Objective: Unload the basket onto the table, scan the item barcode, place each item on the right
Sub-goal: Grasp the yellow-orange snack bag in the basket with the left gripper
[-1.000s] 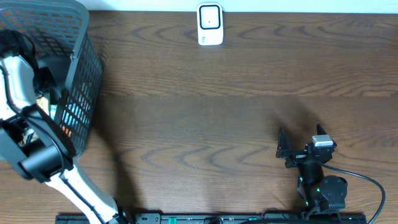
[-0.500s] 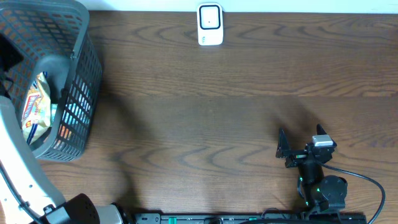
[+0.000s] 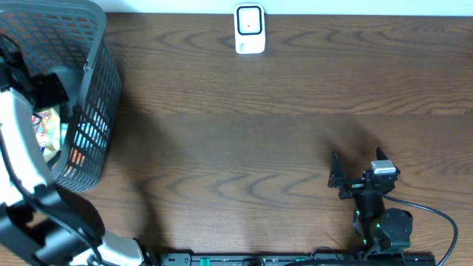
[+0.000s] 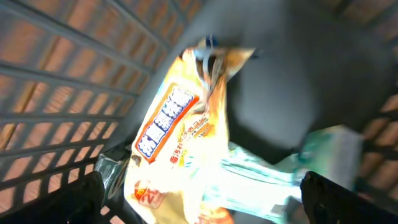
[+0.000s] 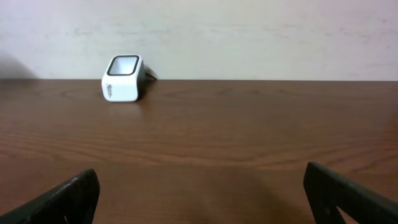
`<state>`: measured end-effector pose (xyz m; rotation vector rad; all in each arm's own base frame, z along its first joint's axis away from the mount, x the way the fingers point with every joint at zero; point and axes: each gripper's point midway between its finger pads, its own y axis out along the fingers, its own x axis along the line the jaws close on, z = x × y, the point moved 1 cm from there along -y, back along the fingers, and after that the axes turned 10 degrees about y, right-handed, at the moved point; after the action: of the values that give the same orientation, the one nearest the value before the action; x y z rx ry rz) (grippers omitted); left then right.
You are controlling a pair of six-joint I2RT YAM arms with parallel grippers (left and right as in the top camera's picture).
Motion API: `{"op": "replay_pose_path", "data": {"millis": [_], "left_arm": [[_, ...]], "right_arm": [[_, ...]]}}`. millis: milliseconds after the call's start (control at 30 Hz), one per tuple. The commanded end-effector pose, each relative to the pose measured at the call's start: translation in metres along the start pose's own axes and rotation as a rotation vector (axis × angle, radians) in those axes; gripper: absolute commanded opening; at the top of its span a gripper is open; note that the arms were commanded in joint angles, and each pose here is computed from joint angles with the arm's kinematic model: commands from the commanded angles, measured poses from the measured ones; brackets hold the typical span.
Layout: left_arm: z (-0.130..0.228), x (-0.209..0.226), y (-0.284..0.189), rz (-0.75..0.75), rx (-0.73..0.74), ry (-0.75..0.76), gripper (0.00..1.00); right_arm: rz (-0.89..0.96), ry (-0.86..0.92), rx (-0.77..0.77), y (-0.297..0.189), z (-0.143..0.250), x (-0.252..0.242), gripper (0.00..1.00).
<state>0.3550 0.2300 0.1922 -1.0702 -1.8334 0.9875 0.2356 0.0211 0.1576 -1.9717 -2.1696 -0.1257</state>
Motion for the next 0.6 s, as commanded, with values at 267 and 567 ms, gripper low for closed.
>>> {"op": "replay_pose_path", "data": {"millis": [267,567], "left_arm": [[0.028,0.001,0.083,-0.055,0.216,0.173,0.86],[0.052,0.008,0.122,-0.131,0.353,0.212,0.84]], "right_arm": [[0.017,0.008,0.003,0.000,0.001,-0.003,0.99],[0.017,0.008,0.003,0.000,0.001,-0.003,0.99]]}}
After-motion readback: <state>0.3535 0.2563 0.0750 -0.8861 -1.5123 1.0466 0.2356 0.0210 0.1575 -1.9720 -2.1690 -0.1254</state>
